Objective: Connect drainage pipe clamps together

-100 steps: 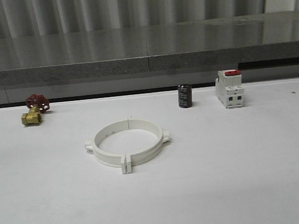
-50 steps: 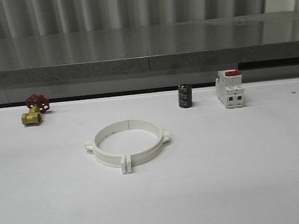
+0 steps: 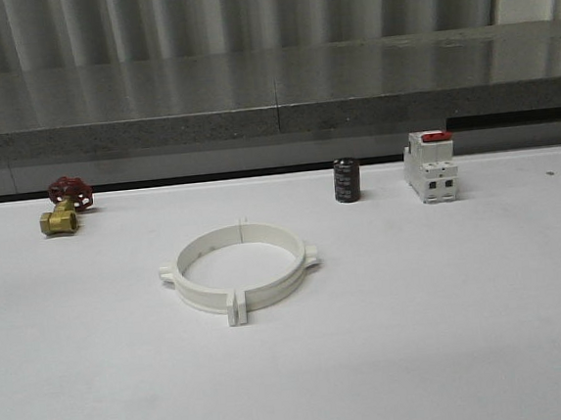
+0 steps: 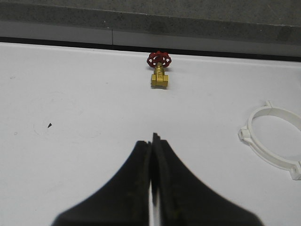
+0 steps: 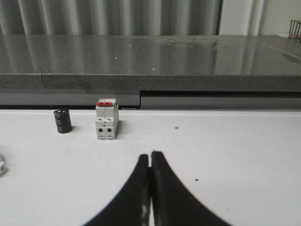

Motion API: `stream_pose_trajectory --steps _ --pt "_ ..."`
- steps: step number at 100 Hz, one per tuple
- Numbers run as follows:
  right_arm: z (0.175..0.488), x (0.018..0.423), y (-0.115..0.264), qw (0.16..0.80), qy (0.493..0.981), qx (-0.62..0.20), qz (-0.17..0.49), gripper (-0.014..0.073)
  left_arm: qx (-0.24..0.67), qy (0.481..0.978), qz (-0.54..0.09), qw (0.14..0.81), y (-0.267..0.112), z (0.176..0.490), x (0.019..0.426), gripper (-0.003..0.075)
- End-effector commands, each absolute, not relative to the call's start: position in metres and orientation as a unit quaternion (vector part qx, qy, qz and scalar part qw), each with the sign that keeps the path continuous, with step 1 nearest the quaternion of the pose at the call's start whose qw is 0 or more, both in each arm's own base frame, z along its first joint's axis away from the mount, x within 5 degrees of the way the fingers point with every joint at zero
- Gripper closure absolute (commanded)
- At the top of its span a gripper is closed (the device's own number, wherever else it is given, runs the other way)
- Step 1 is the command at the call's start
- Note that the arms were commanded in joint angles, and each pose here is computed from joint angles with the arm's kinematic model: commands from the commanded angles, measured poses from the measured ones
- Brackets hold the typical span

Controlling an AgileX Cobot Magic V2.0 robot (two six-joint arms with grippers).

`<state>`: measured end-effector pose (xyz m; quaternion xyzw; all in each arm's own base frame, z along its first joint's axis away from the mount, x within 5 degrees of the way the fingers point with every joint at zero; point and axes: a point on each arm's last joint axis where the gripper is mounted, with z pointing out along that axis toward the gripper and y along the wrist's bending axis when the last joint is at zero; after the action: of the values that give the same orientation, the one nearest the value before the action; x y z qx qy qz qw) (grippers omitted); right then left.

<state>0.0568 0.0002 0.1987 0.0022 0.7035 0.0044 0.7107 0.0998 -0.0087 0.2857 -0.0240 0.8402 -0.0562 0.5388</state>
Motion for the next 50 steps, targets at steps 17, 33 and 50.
stream_pose_trajectory --steps 17,33,50 --pt "0.2137 0.0542 -0.0002 0.751 0.660 0.004 0.002 0.0662 -0.021 0.813 -0.067 0.578 -0.0100 0.3006 0.1029 0.0741" --pt "0.2137 0.0542 -0.0002 0.751 0.660 0.004 0.002 0.0662 -0.021 0.813 -0.067 0.578 -0.0100 0.3006 0.1029 0.0741" --pt "0.2137 0.0542 -0.0002 0.751 0.660 0.004 0.002 0.0662 -0.015 0.811 -0.055 0.582 -0.0088 0.3006 0.1022 0.0741"
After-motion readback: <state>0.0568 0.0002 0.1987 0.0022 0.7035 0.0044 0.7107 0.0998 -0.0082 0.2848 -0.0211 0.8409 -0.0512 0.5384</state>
